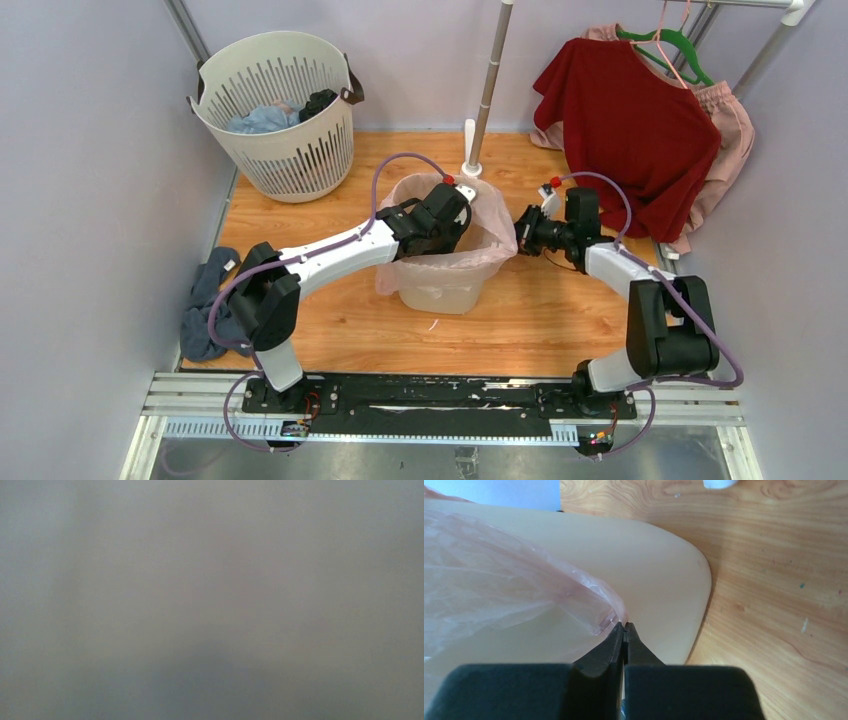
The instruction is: Put the trash bags into the trash bin
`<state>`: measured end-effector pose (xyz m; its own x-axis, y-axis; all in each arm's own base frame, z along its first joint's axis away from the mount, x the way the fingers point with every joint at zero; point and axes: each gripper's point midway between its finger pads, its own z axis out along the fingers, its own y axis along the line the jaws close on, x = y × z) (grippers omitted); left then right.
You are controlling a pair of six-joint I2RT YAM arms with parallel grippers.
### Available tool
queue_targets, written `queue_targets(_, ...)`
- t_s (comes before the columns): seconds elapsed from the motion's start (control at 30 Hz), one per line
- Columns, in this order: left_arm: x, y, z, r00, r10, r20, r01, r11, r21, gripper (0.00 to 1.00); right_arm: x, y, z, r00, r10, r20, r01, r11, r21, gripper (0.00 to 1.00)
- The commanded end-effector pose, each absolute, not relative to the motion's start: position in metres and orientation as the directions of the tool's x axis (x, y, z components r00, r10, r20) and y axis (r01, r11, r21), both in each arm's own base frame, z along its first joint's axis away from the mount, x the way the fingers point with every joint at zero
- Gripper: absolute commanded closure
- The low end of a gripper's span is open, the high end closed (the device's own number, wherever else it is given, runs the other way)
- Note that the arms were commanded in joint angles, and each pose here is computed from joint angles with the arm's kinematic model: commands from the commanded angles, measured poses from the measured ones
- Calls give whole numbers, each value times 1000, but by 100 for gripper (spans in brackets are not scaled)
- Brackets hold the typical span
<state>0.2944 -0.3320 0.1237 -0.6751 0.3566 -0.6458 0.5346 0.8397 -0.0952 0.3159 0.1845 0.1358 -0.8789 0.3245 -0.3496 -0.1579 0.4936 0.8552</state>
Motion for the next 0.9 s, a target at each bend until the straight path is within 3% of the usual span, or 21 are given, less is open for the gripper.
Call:
queue_targets(0.0,291,-336,134,-659,337,-672,543,832,-115,100,298,183,122,-880,299,-368,-165,534,829,100)
queue_targets(0.87,282,-336,147,-666,311,-678,549,819,-163,100,323,166,35,-908,297,-296,-9,693,721,100)
